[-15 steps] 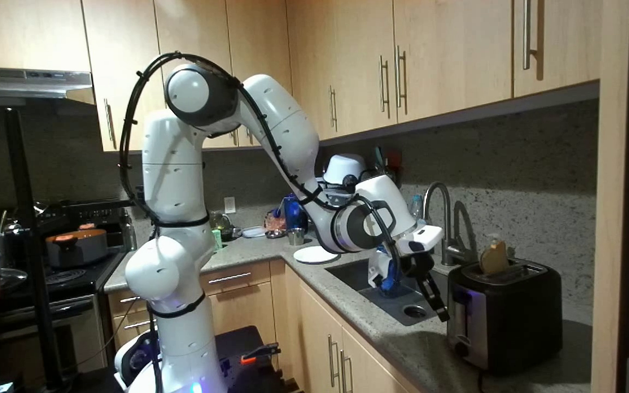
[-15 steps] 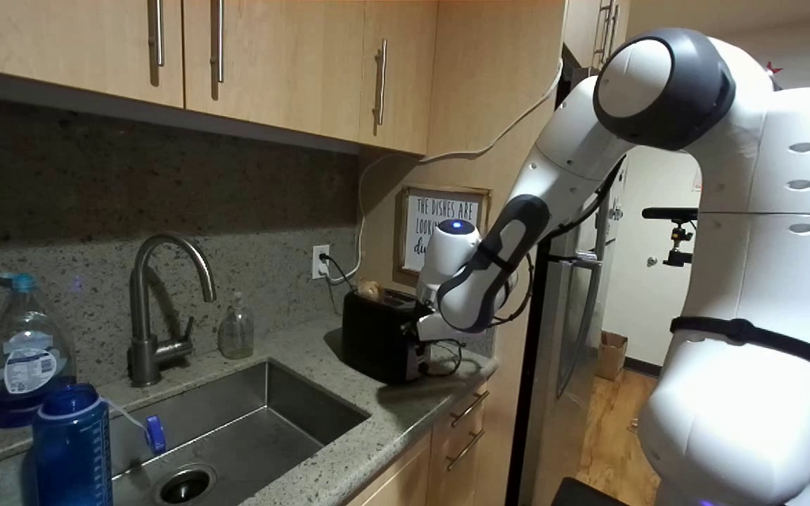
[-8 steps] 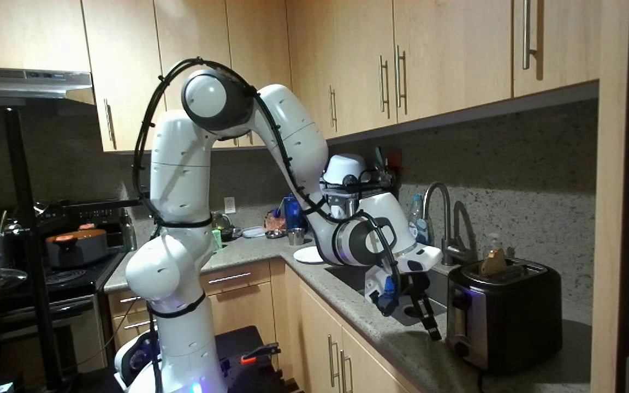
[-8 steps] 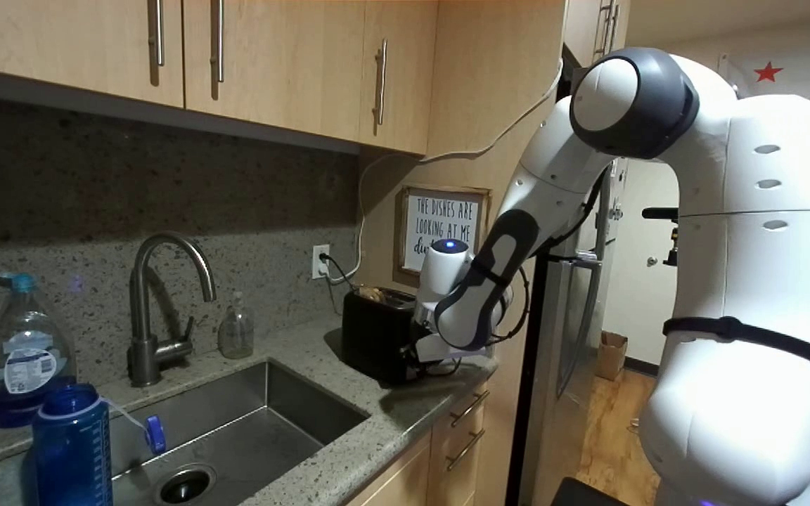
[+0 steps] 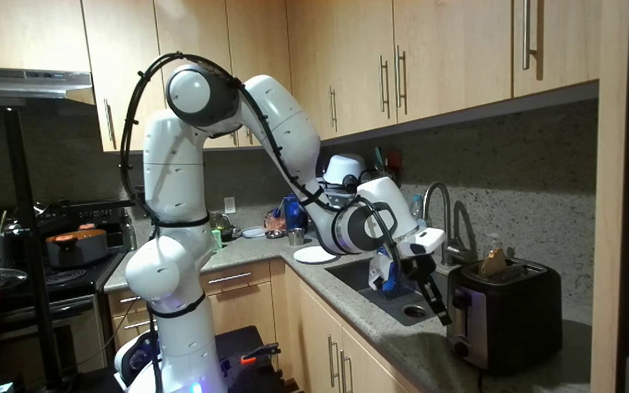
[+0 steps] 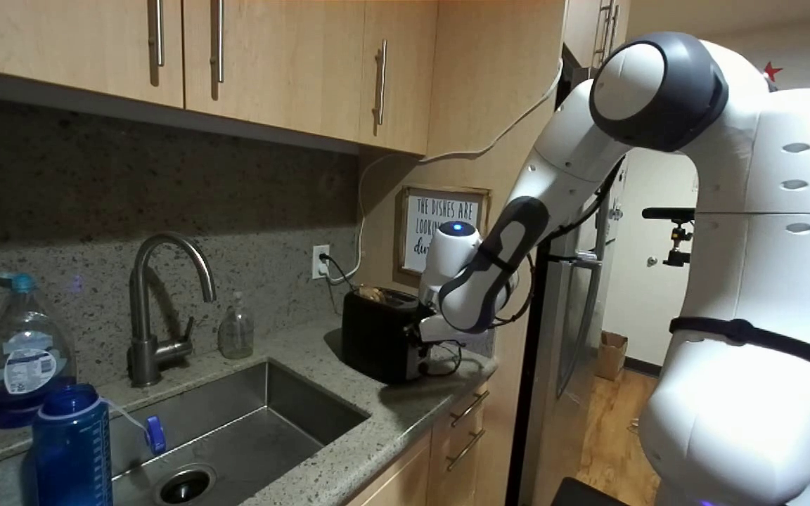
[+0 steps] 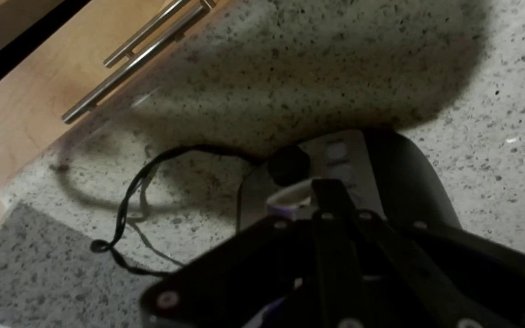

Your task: Put the slice of bread in the toaster, push the lever on the toaster down

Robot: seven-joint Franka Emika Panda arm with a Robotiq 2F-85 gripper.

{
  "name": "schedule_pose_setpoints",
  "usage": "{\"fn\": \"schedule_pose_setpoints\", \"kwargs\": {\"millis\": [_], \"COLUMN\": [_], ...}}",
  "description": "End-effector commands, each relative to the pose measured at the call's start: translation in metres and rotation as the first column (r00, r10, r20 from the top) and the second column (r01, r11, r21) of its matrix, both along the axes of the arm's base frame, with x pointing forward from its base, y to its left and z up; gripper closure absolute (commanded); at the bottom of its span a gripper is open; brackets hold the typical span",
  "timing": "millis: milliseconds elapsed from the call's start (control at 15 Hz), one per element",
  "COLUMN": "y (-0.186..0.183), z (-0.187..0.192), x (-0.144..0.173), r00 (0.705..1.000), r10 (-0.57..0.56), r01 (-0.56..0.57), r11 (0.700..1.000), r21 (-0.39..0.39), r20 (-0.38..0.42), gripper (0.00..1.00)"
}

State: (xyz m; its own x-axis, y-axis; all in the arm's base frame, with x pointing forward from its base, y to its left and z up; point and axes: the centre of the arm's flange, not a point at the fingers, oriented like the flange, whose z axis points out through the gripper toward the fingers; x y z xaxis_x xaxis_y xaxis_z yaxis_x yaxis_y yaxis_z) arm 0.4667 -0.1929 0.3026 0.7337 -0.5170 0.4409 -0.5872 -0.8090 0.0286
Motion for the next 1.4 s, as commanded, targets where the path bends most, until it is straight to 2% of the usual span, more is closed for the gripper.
{"fn": "schedule_pose_setpoints", "kwargs": {"millis": [0,667,1333], "y": [-0.002,-0.014,-0.013], "z": [0.038,0.084,0.094], "x": [-0.012,-0.026,-0.019], "r00": [1.0,0.998,0.996], "r10": [-0.019,-0.065,-0.049], "r01": [0.019,0.066,0.056], "r11": [0.999,0.995,0.994], "r21": [-0.035,-0.08,-0.096], "r20": [0.008,0.013,0.073], "gripper": [1.0,1.0,1.0]}}
